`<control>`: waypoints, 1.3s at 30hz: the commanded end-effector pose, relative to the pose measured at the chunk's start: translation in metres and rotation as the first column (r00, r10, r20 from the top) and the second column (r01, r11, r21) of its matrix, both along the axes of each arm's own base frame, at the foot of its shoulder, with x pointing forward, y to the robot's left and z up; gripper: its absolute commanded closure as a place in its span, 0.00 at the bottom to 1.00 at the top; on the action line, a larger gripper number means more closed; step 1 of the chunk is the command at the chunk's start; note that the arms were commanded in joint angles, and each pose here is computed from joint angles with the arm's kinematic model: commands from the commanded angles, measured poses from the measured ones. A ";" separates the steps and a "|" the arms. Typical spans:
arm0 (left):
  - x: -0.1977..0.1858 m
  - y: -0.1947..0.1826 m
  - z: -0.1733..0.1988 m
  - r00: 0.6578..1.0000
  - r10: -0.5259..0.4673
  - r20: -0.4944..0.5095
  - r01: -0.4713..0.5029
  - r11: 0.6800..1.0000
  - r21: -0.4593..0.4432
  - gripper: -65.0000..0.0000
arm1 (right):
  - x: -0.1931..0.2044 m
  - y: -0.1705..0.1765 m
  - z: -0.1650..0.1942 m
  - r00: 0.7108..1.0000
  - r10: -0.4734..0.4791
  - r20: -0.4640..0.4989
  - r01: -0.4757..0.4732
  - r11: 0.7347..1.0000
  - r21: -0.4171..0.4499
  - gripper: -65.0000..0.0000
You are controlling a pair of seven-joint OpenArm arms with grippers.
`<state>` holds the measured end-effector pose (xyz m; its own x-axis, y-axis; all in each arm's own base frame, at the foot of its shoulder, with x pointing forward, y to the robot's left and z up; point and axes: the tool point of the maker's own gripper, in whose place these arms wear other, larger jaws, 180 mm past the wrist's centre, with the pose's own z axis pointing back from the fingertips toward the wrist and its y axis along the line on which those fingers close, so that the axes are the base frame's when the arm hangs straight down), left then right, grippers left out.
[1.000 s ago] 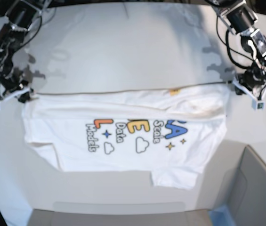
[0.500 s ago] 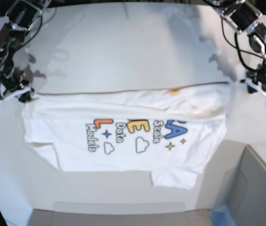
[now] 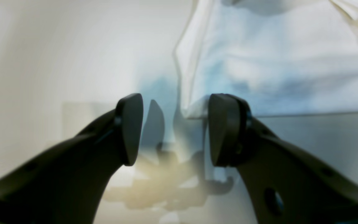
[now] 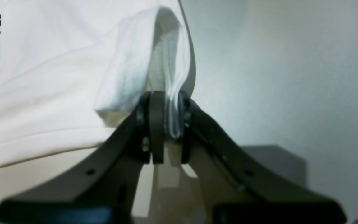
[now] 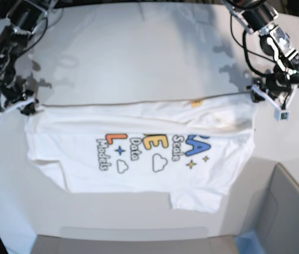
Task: Layout the t-shirt on the table in an organized manner, then fold the t-shirt properly
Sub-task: 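Keep dragging the collar edge with both grippers to straighten the shirt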
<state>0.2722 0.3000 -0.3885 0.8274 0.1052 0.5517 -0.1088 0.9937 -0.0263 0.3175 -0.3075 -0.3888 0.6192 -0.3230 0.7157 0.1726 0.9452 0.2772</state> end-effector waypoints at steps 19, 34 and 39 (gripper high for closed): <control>0.020 -0.035 -0.007 0.996 -0.087 0.021 0.087 0.995 -0.045 0.53 | 0.004 -0.005 0.009 1.000 0.006 0.026 -0.005 1.000 -0.017 0.88; 0.022 -0.036 -0.062 0.978 -0.128 -0.162 0.101 0.981 -0.168 1.00 | 0.004 -0.010 0.012 1.000 -0.001 0.030 0.002 1.000 -0.027 1.00; 0.018 -0.024 -0.061 0.976 -0.121 -0.178 0.096 0.985 -0.145 1.00 | 0.003 -0.024 0.018 1.000 -0.002 0.027 0.004 0.998 -0.061 1.00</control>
<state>0.3148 0.2678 -0.4325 0.8663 0.1058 0.4881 -0.0041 0.9788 -0.2049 0.3126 -0.3239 -0.3848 0.6331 -0.2942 0.7160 0.1772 0.9555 0.2358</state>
